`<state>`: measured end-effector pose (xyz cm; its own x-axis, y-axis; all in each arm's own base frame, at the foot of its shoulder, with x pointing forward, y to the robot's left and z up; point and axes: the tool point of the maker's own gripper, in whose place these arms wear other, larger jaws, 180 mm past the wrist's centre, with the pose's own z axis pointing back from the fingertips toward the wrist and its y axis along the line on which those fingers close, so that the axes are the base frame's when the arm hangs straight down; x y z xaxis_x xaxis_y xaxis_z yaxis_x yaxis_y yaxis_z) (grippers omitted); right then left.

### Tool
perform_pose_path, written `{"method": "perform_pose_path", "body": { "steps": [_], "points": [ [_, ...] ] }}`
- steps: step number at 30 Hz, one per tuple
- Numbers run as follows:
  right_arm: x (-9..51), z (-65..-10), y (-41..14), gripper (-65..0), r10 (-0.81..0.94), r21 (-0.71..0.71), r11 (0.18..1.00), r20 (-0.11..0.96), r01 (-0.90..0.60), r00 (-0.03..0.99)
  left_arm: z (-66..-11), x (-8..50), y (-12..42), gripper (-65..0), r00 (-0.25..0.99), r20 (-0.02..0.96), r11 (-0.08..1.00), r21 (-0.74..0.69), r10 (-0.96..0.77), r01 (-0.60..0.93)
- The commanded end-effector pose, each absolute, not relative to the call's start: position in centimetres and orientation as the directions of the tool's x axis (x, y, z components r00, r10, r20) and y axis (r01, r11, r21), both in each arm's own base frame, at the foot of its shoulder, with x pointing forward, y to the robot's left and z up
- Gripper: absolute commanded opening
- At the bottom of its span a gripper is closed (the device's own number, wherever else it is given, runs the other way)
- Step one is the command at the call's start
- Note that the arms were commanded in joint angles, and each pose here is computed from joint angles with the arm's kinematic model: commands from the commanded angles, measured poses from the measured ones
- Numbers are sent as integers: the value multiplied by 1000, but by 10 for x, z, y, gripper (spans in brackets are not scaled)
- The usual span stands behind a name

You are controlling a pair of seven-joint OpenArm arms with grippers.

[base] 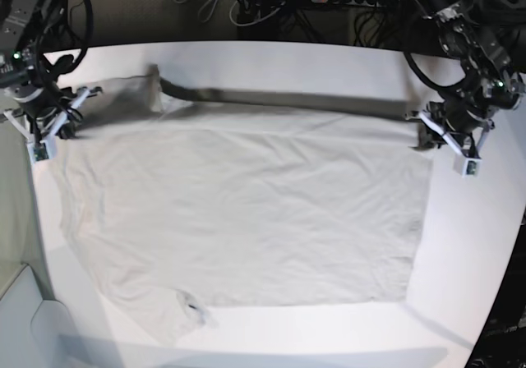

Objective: Layout the t-shirt on the table in an organized manner, then fold the t-shirt properly
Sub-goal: 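Lift the collar edge with both grippers and fold it over the body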

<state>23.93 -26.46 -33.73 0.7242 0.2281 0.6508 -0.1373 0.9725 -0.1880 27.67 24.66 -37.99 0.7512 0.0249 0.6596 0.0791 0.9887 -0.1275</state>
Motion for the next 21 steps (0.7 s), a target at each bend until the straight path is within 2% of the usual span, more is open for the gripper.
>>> {"method": "perform_pose_path", "body": {
  "steps": [1, 5, 21],
  "points": [
    [246, -327, -264, -650, 252, -206, 967, 674, -151, 694, -366, 290, 251, -587, 713, 701, 989, -117, 22, 85],
    [261, -323, -252, -650, 266, -198, 964, 697, -178, 666, -361, 298, 250, -587, 700, 714, 989, -120, 25, 86],
    [303, -316, -275, -650, 233, -187, 972, 724, -140, 649, -349, 314, 250, -587, 671, 741, 988, -127, 35, 88]
  ]
}}
